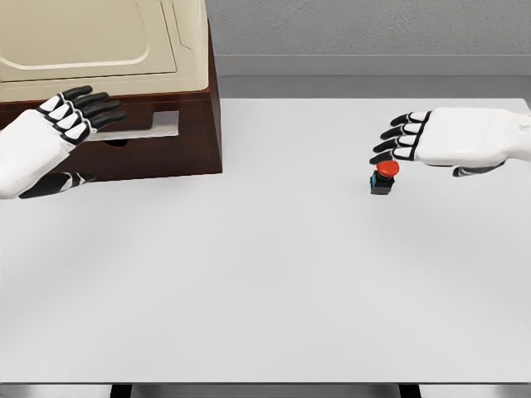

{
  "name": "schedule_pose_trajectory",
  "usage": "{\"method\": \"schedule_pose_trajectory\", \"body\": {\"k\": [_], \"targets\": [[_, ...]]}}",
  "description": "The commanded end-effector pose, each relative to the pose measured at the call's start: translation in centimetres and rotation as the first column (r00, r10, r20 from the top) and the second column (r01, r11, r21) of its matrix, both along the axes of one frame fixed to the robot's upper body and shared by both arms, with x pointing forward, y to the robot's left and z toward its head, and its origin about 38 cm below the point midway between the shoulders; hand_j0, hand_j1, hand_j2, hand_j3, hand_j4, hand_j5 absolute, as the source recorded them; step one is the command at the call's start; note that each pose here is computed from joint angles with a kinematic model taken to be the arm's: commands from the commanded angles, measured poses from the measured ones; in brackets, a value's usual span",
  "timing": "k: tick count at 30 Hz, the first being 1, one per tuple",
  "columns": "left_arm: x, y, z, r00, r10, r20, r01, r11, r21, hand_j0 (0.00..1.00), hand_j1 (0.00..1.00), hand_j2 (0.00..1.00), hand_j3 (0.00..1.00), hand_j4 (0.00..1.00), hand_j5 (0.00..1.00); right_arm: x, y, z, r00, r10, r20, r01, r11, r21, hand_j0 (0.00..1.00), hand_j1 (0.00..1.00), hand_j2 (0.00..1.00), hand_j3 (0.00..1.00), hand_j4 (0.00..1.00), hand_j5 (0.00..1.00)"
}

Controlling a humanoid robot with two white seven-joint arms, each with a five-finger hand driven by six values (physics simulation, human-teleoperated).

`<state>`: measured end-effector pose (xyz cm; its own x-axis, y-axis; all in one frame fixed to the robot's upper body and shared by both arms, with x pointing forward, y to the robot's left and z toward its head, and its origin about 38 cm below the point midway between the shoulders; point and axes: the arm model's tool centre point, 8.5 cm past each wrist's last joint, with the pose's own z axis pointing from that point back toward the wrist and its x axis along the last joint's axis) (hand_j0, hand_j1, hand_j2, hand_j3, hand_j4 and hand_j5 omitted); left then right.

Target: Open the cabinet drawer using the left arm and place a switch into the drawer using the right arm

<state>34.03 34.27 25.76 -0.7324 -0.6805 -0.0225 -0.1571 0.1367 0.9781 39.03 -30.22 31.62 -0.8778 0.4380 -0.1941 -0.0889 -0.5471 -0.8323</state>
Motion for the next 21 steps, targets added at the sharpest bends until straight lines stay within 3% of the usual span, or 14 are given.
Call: {"method": "schedule_pose_trajectory", "body": {"k": [1,5,7,9,10,11,13,16,21], "targets": [[0.0,0.0,0.1,1.0,-0.001,0.0,0.001,1.0,-0.006,1.0,1.0,1.0,1.0,1.0,1.0,0.0,0.0,0.1,1.0,-0.002,-0.001,0.002,1.0,0.004,1.0,1.0,1.0,1.0,1.0,1.0],[0.0,0.1,0.3,1.0,-0.002,0.002,0.002,1.0,0.003,1.0,1.0,1.0,1.0,1.0,1.0,0.2,0.3,0.0,1.0,0.002,-0.003,-0.002,1.0,0.015,1.0,1.0,1.0,1.0,1.0,1.0],[0.1,0.1,0.7,1.0,-0.007,0.006,0.007,1.0,-0.022,1.0,1.0,1.0,1.0,1.0,1.0,1.2,-0.9,0.9,0.999,-0.043,0.017,0.042,0.999,0.013,1.0,1.0,1.0,1.0,1.0,1.0],[0.0,0.2,0.8,1.0,-0.023,-0.018,0.021,0.998,-0.057,1.0,1.0,1.0,1.0,1.0,1.0,2.7,0.4,-1.6,0.999,-0.037,-0.03,0.037,0.999,0.019,1.0,1.0,1.0,1.0,1.0,1.0],[-0.1,-0.5,-0.1,0.998,-0.045,-0.05,0.043,0.998,-0.05,1.0,1.0,1.0,1.0,1.0,1.0,3.2,1.3,-1.7,1.0,-0.022,-0.019,0.022,1.0,0.006,1.0,1.0,1.0,1.0,1.0,1.0],[-0.2,-0.7,-0.7,0.994,-0.065,-0.086,0.064,0.998,-0.022,1.0,1.0,1.0,1.0,1.0,1.0,3.7,3.7,-2.5,0.999,0.022,-0.026,-0.021,0.999,0.032,1.0,1.0,1.0,1.0,1.0,1.0],[-0.1,-0.9,-0.1,0.988,-0.099,-0.119,0.094,0.994,-0.049,1.0,1.0,1.0,1.0,1.0,1.0,4.3,4.0,-3.2,1.0,0.016,-0.005,-0.016,1.0,-0.009,1.0,1.0,1.0,1.0,1.0,1.0],[0.5,-2.7,-0.7,0.947,-0.18,-0.268,0.177,0.984,-0.036,1.0,1.0,1.0,1.0,1.0,1.0,5.5,3.5,-4.1,0.999,-0.023,-0.025,0.023,1.0,-0.005,1.0,1.0,1.0,1.0,1.0,1.0],[0.7,-3.8,-1.1,0.934,-0.204,-0.293,0.212,0.977,-0.007,1.0,1.0,1.0,1.0,1.0,1.0,7.2,0.5,-5.7,0.988,-0.134,-0.072,0.133,0.991,-0.014,1.0,1.0,1.0,1.0,1.0,1.0]]}}
